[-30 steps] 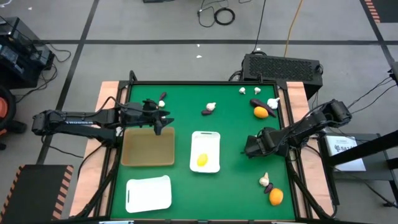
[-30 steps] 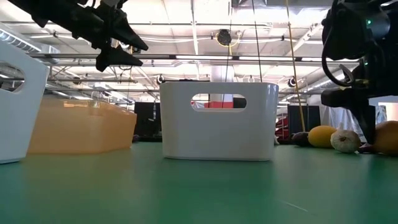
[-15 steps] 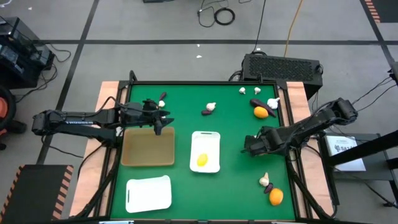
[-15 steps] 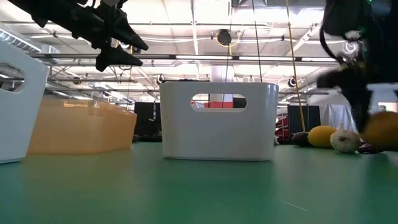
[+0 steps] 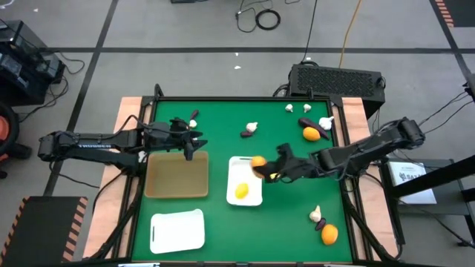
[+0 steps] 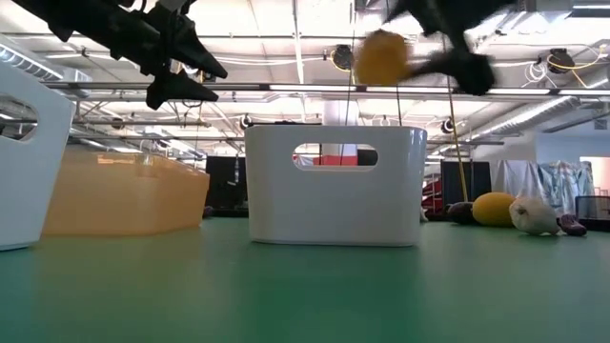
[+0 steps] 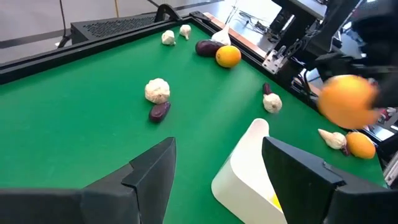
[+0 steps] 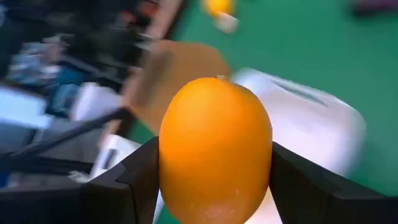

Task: Sort produce into baskets
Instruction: Put the yellow lemon into the top white bin

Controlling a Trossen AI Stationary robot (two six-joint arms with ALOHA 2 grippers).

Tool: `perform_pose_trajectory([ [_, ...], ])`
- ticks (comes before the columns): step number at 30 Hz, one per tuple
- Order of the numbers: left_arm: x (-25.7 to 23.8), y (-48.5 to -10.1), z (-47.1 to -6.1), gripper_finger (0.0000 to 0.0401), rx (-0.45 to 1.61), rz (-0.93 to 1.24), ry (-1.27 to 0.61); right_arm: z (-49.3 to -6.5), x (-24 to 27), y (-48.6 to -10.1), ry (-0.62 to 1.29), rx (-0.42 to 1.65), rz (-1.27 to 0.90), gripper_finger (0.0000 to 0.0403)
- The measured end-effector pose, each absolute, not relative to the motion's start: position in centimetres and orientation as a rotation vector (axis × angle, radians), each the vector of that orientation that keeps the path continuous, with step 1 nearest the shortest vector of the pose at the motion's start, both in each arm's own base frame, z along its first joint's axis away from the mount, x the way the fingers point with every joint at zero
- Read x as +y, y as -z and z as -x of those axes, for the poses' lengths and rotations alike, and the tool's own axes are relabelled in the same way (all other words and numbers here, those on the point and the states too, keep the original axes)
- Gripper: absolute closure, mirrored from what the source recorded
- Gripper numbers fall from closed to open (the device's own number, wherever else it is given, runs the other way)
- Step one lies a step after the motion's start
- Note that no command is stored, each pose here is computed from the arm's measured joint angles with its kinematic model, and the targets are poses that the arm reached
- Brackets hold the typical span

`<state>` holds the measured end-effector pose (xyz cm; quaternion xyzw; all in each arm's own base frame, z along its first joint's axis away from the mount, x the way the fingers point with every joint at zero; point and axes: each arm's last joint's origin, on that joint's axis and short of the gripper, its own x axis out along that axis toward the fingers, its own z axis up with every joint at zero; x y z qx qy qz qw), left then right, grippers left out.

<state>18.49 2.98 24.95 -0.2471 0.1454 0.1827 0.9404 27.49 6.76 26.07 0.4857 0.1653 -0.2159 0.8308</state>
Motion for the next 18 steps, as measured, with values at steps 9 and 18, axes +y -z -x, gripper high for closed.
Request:
perform_pose_trajectory([
  [9, 3.0, -24.9, -18.5, 0.0155, 0.302, 0.504, -0.374, -32.4, 6.7, -23.4, 0.188, 0.333, -0.851, 0.0170],
  [18, 2.9, -24.5, -18.3, 0.0155, 0.349, 0.502, -0.376, -33.7, 6.1, -23.9, 0.129, 0.522, -0.632, 0.0169],
])
